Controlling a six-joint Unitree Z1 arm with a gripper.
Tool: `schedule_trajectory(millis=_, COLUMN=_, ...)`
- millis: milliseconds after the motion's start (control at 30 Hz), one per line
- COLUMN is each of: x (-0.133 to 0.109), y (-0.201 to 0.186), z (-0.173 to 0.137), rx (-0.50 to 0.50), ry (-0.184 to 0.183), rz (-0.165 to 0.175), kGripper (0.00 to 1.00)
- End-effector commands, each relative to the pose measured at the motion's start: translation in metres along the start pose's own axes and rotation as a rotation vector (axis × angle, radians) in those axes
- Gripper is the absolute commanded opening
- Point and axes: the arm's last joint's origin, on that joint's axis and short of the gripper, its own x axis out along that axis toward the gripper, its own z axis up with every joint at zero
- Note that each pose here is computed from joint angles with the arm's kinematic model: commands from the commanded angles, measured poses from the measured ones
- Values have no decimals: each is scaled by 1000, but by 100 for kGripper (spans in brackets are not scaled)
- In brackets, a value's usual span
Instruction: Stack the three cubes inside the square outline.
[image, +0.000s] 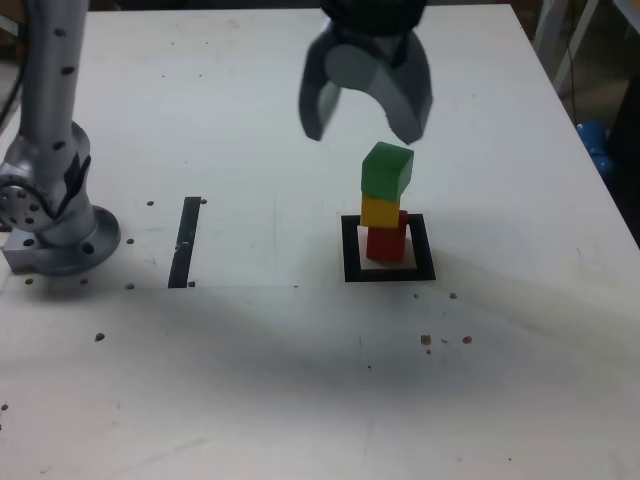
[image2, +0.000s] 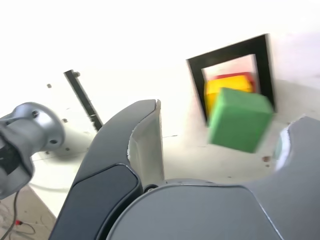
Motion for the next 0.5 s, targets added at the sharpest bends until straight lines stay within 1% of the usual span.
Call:
schedule_trajectory(millis=0, x=-2, y=-2, z=-13, rx=-12, ry=4, rz=7, kGripper=100)
schedule_trajectory(millis=100, x=4, y=-6, z=-32, rx=-35, ry=25, rz=12, kGripper=100)
schedule_trajectory(millis=200, x=15, y=-11, z=-52, rx=-61, ry=48, rz=13, kGripper=100)
schedule_trajectory(millis=267, x=28, y=-15, z=-67, rx=-83, ry=63, rz=12, kGripper=100)
schedule_trajectory(millis=467, x=62, y=-26, z=-97, rx=-129, ry=82, rz=1, kGripper=100)
